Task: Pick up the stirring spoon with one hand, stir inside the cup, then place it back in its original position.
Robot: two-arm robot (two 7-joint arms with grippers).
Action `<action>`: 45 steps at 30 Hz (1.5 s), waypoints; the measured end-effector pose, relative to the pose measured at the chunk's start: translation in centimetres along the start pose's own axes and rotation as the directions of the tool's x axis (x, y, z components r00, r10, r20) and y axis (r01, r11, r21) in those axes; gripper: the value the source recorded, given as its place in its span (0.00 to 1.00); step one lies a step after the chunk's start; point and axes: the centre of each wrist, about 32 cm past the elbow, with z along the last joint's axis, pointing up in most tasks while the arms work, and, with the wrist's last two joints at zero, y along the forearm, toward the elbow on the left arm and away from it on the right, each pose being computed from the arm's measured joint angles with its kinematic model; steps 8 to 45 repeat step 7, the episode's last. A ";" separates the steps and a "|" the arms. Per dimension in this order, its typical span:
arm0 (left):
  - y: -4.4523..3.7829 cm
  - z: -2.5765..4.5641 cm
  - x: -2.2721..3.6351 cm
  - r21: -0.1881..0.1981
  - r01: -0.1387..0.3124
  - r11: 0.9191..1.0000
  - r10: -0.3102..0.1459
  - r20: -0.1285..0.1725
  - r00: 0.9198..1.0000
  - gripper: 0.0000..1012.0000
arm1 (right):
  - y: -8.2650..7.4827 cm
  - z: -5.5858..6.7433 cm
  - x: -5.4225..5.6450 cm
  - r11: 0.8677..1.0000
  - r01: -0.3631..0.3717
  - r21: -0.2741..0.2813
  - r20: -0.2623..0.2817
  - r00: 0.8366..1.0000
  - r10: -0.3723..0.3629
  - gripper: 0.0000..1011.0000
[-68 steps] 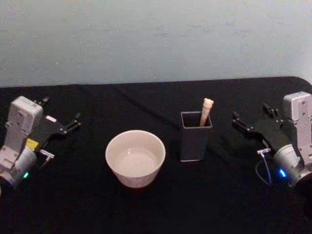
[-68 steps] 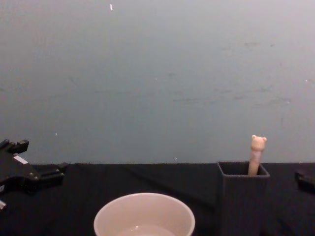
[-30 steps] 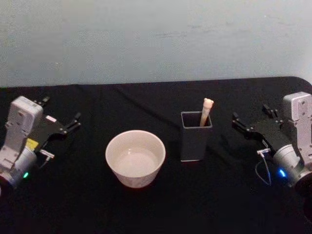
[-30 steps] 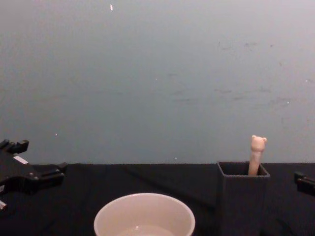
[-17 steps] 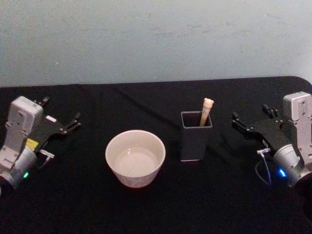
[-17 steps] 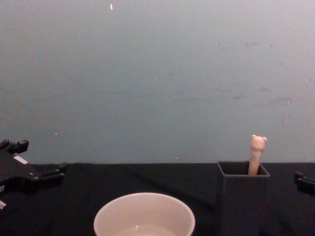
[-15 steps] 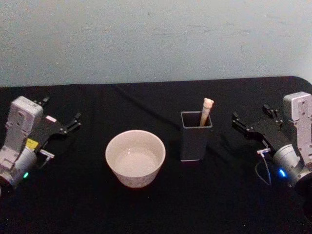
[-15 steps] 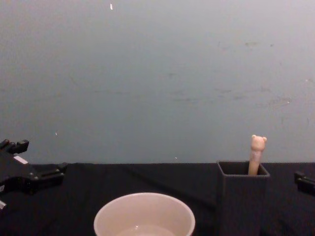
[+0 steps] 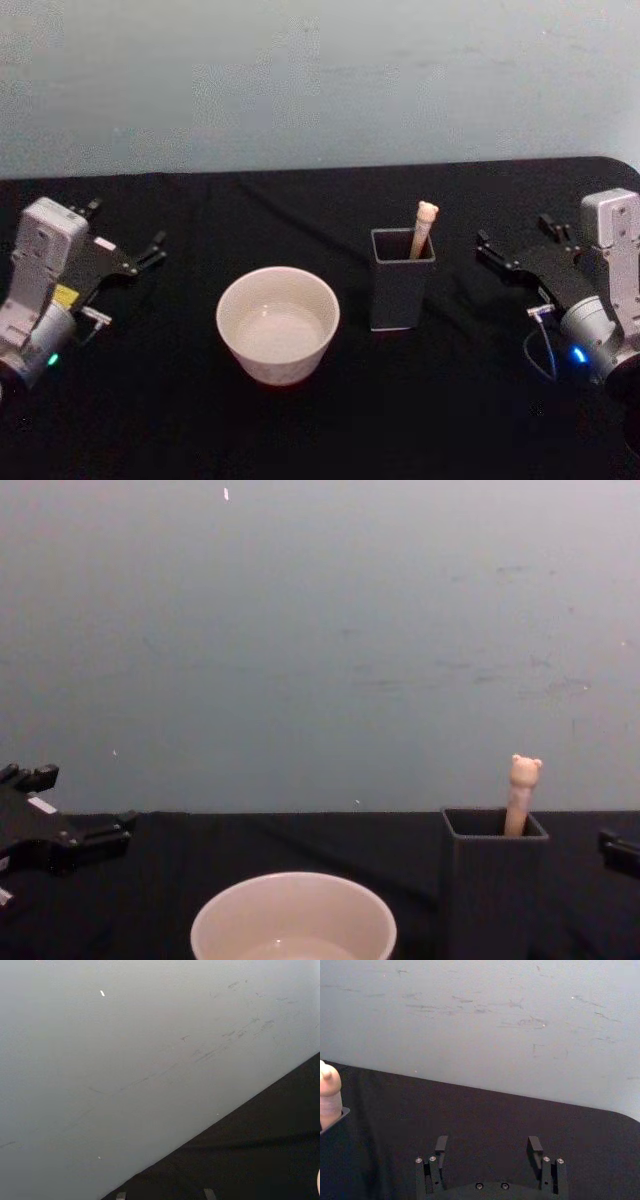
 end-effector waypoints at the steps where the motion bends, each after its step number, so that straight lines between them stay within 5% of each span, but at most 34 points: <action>1: 0.00 0.00 0.00 0.000 0.000 1.000 0.000 0.000 1.000 0.99 | 0.0 0.0 0.0 1.000 0.000 0.000 0.000 1.000 0.000 0.99; 45: 0.00 0.00 0.00 0.000 0.000 1.000 0.000 0.000 1.000 0.99 | 0.0 0.0 0.0 1.000 0.000 0.000 0.000 1.000 0.000 0.99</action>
